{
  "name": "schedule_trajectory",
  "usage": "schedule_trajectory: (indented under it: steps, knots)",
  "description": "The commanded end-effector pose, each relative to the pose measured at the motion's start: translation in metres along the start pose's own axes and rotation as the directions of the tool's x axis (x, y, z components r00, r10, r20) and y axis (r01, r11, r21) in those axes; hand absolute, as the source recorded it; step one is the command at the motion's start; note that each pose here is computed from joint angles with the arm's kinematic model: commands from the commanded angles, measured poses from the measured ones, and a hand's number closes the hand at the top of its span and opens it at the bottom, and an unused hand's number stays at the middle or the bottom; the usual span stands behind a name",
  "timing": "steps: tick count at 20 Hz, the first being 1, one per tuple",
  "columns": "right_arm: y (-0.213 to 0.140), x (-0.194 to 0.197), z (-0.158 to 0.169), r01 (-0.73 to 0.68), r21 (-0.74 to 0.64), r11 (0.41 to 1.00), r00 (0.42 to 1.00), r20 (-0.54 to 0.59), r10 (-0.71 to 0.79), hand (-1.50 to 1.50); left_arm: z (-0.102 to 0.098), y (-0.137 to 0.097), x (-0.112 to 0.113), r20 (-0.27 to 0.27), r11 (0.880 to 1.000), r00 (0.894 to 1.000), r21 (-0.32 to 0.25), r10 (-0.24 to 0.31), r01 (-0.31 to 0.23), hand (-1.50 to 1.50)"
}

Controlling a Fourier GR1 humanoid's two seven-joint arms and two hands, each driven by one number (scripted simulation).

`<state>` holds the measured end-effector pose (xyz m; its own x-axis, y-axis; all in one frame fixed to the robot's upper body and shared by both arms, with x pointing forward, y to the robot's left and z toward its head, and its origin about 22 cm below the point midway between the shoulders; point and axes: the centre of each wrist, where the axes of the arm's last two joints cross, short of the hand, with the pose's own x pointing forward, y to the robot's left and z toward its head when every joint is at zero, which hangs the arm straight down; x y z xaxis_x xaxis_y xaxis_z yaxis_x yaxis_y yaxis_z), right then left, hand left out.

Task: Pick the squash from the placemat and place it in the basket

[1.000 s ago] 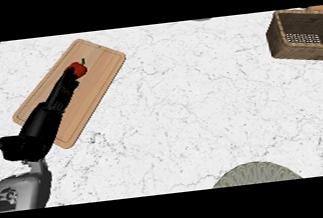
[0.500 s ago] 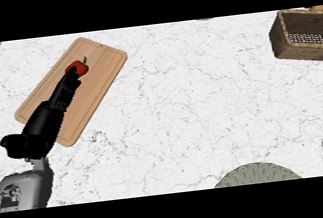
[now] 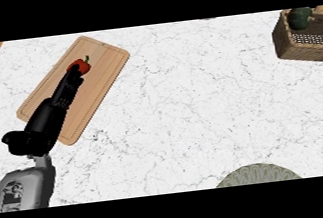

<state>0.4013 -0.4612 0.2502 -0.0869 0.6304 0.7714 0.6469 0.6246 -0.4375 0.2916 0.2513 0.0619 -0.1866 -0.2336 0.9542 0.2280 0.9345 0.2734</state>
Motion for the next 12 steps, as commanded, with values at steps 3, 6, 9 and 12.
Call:
schedule_trajectory:
  steps: [3,6,9,12]
  knots:
    - [0.000,0.021,-0.011,0.122,-0.011,0.992,0.992,0.029,-0.122,-1.50,0.005,0.008,-0.005,-0.006,1.000,1.000,-0.004,-0.005,0.005,0.00]
    - [-0.027,0.008,-0.011,0.189,-0.036,0.981,0.982,-0.011,-0.189,-1.50,0.005,0.000,0.011,0.005,1.000,1.000,0.006,-0.004,0.004,0.00]
    - [-0.036,0.005,-0.011,0.277,-0.093,0.956,0.955,-0.084,-0.285,-1.50,-0.006,-0.005,0.004,-0.010,1.000,1.000,0.012,-0.004,0.004,0.00]
    - [-0.074,-0.002,-0.012,0.325,-0.069,0.943,0.928,-0.167,-0.332,-1.50,0.002,0.010,0.000,-0.004,1.000,1.000,0.007,-0.007,0.007,0.00]
